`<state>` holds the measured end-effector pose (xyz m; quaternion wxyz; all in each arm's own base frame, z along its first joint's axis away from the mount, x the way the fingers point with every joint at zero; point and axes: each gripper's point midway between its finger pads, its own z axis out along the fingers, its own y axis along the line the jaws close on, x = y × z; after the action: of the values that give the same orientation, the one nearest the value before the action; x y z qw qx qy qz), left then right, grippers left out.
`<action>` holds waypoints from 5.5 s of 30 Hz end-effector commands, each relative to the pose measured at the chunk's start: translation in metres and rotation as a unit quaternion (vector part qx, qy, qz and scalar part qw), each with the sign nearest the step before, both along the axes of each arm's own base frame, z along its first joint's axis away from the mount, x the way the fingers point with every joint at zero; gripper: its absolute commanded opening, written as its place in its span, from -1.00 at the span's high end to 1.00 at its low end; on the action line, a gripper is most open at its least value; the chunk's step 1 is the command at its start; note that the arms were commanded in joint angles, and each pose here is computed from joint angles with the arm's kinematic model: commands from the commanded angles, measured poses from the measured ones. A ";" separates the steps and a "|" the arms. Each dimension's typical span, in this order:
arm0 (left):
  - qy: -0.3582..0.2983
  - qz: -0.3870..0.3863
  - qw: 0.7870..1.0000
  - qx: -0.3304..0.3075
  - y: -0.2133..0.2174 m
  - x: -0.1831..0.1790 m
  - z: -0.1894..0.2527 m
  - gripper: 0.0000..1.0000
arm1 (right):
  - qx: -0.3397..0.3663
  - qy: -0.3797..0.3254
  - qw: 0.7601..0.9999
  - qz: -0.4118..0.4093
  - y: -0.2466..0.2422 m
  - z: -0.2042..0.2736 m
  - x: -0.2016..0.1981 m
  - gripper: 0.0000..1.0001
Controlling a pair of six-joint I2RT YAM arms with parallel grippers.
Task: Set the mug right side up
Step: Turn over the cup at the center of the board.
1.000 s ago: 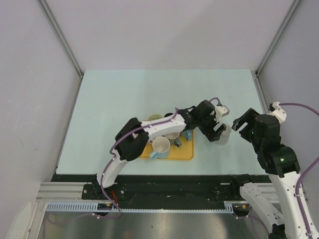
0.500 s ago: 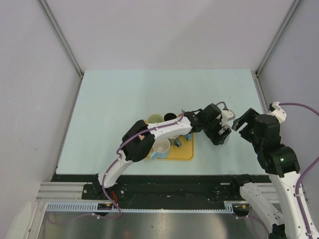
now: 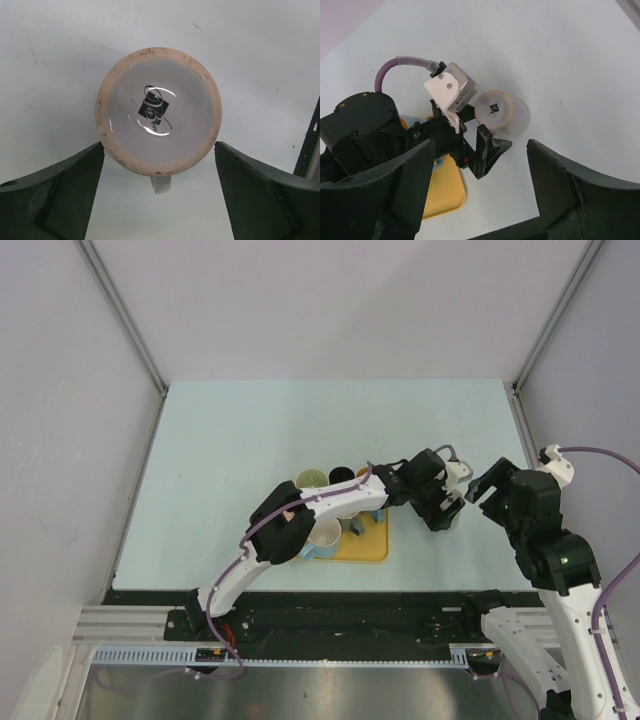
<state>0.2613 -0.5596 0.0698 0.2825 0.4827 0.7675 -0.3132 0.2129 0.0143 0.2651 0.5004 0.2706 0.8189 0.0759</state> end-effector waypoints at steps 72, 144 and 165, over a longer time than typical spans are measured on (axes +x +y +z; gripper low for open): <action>0.189 0.082 0.748 -0.631 0.123 -0.001 0.415 1.00 | 0.161 -0.290 0.909 0.251 0.092 0.136 -0.035 -0.40; 0.233 0.024 0.755 -0.612 0.125 -0.074 0.406 0.99 | 0.259 -0.382 0.826 0.323 0.119 0.166 0.015 0.11; 0.236 0.032 0.760 -0.605 0.126 -0.073 0.391 0.74 | 0.252 -0.367 0.824 0.350 0.127 0.157 0.021 1.00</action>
<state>0.2311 -0.4481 0.4245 0.3471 0.0416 0.5291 -0.7732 0.2308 0.1458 0.4138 0.5868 0.0509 0.5803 0.5624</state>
